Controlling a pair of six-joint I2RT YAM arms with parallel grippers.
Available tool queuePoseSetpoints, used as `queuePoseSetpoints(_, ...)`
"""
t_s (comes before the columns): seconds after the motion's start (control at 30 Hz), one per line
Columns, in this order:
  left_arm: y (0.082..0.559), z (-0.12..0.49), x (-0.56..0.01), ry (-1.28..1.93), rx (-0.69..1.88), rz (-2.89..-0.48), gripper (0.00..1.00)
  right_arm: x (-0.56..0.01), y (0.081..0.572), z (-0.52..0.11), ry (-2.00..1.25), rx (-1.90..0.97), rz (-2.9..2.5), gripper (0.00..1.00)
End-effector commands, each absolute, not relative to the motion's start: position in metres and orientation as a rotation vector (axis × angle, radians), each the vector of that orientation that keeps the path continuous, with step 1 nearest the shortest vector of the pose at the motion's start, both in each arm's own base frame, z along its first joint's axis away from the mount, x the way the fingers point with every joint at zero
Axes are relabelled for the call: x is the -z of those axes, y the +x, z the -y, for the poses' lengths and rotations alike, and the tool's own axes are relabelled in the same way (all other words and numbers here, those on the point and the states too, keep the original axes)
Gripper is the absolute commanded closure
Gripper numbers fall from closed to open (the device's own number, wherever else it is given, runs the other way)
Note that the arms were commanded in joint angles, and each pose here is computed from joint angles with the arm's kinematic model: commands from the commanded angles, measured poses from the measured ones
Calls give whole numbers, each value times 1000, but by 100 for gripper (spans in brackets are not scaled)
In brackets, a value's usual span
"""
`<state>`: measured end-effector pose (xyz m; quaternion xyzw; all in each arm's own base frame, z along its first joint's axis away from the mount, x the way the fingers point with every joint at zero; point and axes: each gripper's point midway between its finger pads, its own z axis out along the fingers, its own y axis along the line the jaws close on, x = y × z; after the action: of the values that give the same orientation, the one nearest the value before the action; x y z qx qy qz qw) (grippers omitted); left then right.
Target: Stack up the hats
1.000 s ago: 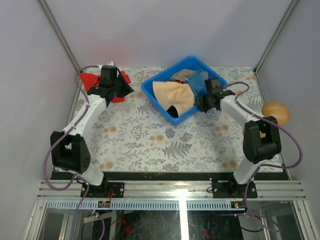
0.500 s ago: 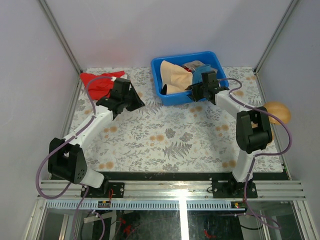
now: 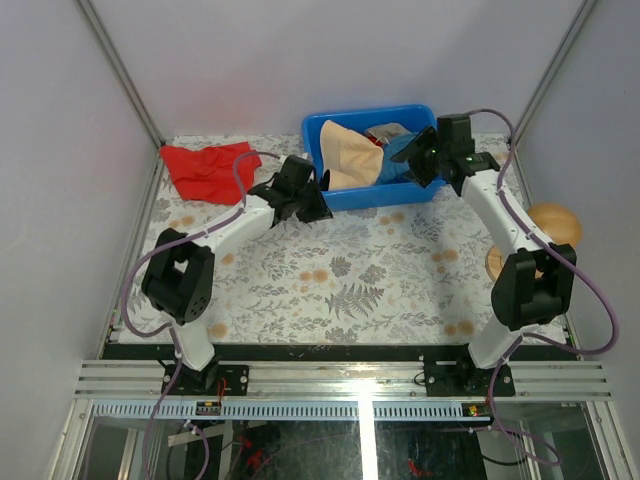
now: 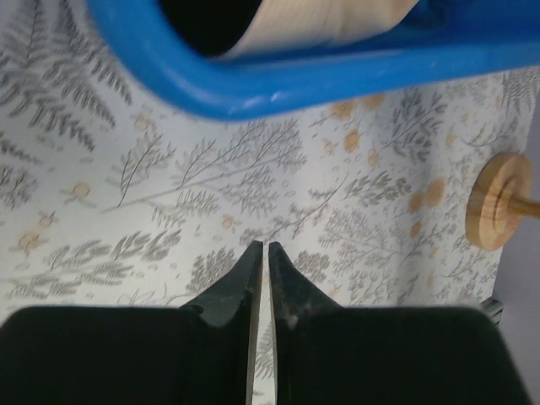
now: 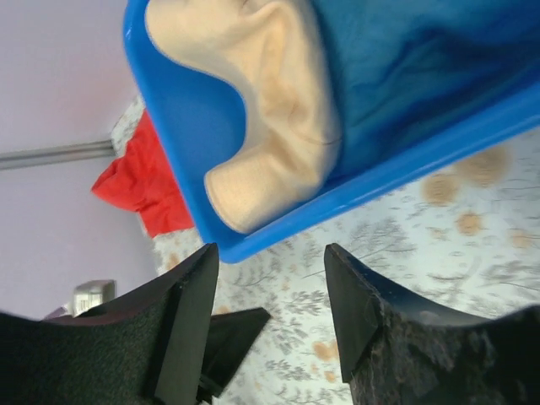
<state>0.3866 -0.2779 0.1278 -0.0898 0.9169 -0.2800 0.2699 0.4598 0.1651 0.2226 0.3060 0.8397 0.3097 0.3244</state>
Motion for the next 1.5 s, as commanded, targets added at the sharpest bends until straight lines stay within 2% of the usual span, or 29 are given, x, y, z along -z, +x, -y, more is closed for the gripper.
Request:
queuePoseSetpoints(0.0, 418, 308, -152, -186, 846, -2360, 96, -205, 431, -105, 751, -468, -2339, 44)
queuePoseSetpoints(0.03, 422, 312, -149, -183, 848, -2363, 97, -206, 423, -94, 755, -411, -2344, 51)
queuePoseSetpoints(0.1, 429, 318, -136, -187, 849, -2381, 98, -194, 409, -73, 796, -321, -2376, 74)
queuePoseSetpoints(0.17, 436, 322, -127, -192, 845, -2390, 99, -181, 397, -58, 837, -276, -2401, 89)
queuePoseSetpoints(0.2, 439, 323, -124, -193, 842, -2392, 100, -174, 392, -52, 855, -259, -2415, 92)
queuePoseSetpoints(0.37, 462, 329, -107, -190, 808, -2399, 100, -144, 380, -30, 892, -166, -2511, 94)
queuePoseSetpoints(0.5, 483, 324, -96, -220, 794, -2407, 100, -120, 391, -21, 877, -71, -2573, 95)
queuePoseSetpoints(0.77, 526, 285, -91, -329, 759, -2370, 100, -107, 460, -13, 856, -20, -2540, 100)
queuePoseSetpoints(0.97, 547, 272, -94, -327, 754, -2352, 100, -99, 510, -15, 802, -42, -2514, 100)
queuePoseSetpoints(1.23, 535, 273, -134, -245, 795, -2313, 99, -110, 542, -27, 733, -147, -2474, 100)
queuePoseSetpoints(1.3, 519, 276, -158, -178, 825, -2288, 95, -123, 534, -28, 717, -163, -2471, 100)
queuePoseSetpoints(1.37, 500, 280, -187, -77, 843, -2252, 87, -142, 523, -30, 691, -184, -2465, 99)
queuePoseSetpoints(1.47, 468, 285, -238, 59, 862, -2155, 66, -168, 501, -33, 660, -214, -2463, 95)
